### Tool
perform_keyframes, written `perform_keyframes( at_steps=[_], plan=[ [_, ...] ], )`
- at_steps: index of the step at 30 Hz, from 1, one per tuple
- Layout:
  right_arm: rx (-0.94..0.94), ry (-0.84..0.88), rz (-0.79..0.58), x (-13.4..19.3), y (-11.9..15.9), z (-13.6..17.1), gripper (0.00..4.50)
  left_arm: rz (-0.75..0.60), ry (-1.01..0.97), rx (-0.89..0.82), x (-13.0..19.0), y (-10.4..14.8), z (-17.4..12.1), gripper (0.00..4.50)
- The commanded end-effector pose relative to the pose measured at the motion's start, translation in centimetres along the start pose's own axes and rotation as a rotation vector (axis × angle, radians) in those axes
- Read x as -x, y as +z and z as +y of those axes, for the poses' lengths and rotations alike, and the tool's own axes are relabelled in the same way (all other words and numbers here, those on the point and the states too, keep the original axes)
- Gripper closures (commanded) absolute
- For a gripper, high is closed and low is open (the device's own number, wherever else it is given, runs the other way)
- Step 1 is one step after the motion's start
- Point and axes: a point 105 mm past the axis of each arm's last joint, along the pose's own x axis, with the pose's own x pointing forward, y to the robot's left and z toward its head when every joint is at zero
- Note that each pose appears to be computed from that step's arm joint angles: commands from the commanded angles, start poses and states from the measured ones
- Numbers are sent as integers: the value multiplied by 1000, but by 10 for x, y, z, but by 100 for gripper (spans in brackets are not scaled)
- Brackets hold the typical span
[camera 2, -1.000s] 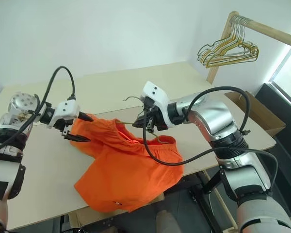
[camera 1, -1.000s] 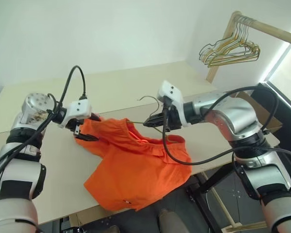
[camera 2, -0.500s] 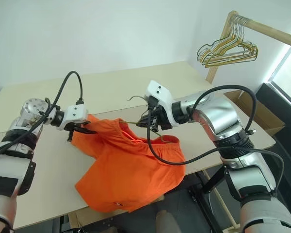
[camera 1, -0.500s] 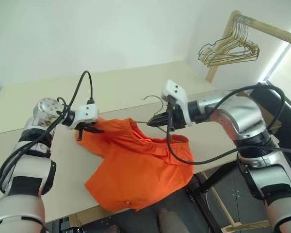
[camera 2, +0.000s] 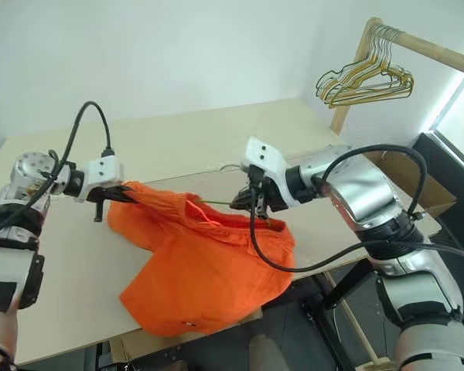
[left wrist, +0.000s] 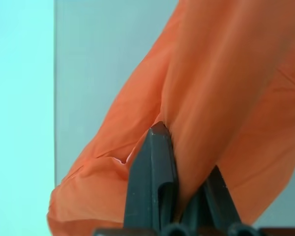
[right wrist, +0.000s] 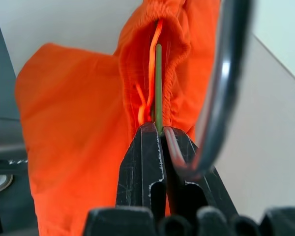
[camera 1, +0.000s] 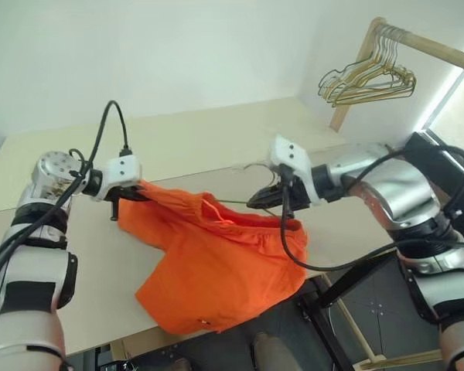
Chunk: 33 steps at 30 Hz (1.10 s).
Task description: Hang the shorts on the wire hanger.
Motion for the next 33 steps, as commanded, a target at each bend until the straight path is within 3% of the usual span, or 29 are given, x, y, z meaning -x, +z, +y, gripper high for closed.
perform_keyframes(
  at_steps=[1, 10, 21, 27, 30, 33],
  plan=[
    [79, 2, 11, 4, 5, 5, 450, -46, 122, 18, 22, 12, 21, 446],
    [77, -81, 94, -4, -12, -4, 450, -69, 55, 28, 23, 10, 10, 446],
    [0, -104, -87, 9, 19, -10, 450, -59, -104, 4, 13, 6, -16, 446],
    [7, -89, -106, 13, 22, -9, 450, -59, -121, 30, 18, 7, -16, 446],
    [14, -76, -106, 14, 23, -7, 450, -107, -115, 72, 26, 18, -10, 390],
    [18, -65, -99, 15, 23, -7, 450, -114, -108, 41, 37, 27, -6, 300]
  ],
)
